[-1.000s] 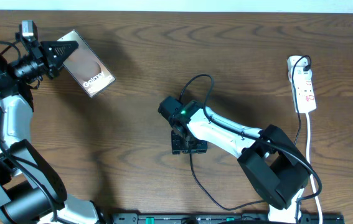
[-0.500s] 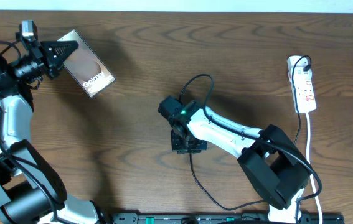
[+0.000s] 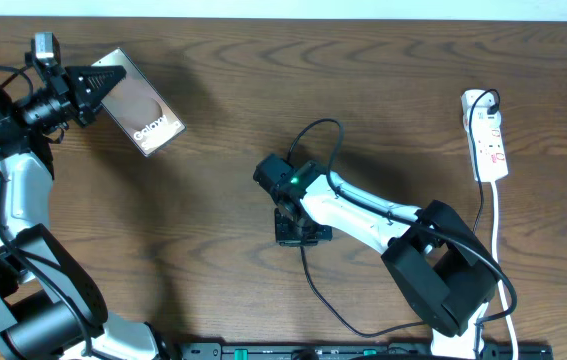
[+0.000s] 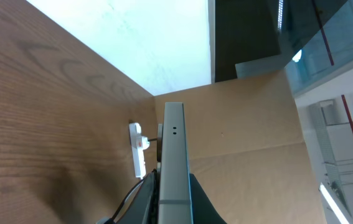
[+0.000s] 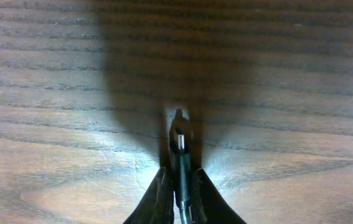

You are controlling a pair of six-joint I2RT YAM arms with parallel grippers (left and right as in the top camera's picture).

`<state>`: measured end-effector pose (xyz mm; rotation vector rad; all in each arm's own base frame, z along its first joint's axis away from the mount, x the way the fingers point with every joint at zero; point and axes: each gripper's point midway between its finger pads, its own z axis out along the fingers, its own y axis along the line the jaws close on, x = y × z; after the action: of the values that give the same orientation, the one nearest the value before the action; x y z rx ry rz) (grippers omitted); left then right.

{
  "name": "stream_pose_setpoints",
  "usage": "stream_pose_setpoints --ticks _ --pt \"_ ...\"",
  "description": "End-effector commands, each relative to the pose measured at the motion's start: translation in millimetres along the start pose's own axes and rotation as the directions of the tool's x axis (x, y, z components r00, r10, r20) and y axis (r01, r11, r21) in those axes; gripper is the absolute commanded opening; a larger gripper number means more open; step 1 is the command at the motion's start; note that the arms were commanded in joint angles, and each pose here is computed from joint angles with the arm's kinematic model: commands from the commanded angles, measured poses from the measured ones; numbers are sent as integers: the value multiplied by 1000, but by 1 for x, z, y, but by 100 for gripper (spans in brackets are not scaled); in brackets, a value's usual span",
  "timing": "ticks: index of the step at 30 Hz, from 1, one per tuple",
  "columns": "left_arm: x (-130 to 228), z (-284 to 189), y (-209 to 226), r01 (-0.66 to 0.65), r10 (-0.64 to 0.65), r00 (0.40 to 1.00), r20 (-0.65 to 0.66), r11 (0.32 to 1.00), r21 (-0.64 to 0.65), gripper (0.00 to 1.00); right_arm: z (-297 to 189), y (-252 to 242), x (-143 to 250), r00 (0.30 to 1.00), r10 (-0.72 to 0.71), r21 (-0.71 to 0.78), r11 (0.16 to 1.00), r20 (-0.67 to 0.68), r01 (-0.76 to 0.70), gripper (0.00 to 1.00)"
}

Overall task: Plug charger to phone and switch on socket
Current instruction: 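Close the right gripper on the black cable plug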

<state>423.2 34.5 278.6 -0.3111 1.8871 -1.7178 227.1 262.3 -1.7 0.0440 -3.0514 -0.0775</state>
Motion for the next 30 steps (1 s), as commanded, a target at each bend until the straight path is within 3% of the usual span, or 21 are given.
stream_pose_setpoints --ticks 1,5,15,30 --pt "2 -1 -6 -23 24 1000 -21 1000 14 7 0 -2 0 1000 1 10 1000 7 -1 6" --pt "2 -1 -6 -23 24 1000 -21 1000 14 7 0 -2 0 1000 1 10 1000 7 -1 1" --pt "2 -1 -6 -23 24 1000 -21 1000 14 7 0 -6 3 1000 12 18 1000 -7 -12 5" --pt "2 -1 -6 -23 24 1000 -21 1000 14 7 -1 -14 17 997 30 48 998 -69 -26 1"
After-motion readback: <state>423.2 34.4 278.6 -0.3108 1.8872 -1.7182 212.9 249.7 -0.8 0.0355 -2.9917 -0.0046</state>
